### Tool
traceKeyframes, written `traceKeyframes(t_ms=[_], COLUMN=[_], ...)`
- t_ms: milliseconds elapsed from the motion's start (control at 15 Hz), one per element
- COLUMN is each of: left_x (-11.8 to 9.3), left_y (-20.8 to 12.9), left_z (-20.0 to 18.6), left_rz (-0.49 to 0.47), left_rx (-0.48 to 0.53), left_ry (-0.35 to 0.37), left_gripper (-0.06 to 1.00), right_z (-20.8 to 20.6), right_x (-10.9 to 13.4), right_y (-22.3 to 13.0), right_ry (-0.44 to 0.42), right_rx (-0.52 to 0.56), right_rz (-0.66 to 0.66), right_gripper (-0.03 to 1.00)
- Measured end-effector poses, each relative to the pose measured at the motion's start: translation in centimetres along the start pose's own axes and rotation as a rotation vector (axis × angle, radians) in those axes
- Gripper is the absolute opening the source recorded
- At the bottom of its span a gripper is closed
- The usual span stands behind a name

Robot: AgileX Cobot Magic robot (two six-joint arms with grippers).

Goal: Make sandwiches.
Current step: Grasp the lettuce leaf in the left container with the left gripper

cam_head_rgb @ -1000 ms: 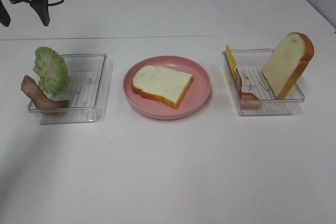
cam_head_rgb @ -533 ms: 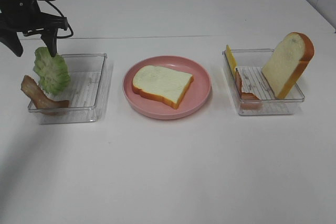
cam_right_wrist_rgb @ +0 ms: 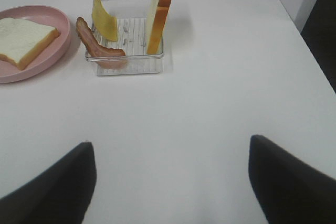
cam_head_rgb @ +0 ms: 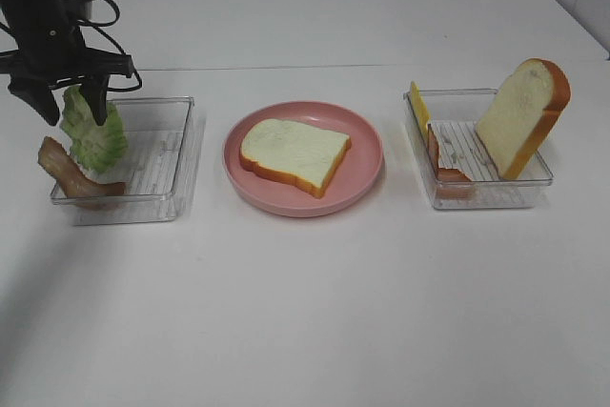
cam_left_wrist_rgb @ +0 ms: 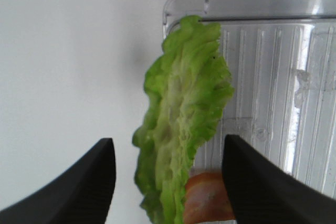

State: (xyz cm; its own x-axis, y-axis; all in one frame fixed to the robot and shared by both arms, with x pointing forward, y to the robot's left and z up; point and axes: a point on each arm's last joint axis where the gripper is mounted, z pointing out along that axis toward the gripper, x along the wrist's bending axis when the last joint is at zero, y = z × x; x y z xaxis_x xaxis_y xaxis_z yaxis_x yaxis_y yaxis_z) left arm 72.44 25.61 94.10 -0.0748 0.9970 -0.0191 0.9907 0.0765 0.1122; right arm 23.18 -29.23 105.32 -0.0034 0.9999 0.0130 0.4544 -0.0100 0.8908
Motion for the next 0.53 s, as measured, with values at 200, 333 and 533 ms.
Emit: traceKeyframes(t_ms=[200,333,533], left_x=[0.05,0.06,0.06], left_y=[0.00,0.01,0.01], left_z=[0.19,0.19,0.19], left_rz=[0.009,0.009,0.010], left_rx=[0.003,0.003,0.003], left_ry=[0.006,0.007,0.007], left_gripper=[0.31,0.16,0.02], right_z=[0.00,0.00,0.00], right_x=[0.00,0.00,0.00], right_y=[0.00,0.00,0.00], right_ry=[0.000,0.000,0.000], right_rx=[0.000,0.000,0.000], right_rz=[0.000,0.000,0.000], right_gripper=[0.75,0.75,0.75])
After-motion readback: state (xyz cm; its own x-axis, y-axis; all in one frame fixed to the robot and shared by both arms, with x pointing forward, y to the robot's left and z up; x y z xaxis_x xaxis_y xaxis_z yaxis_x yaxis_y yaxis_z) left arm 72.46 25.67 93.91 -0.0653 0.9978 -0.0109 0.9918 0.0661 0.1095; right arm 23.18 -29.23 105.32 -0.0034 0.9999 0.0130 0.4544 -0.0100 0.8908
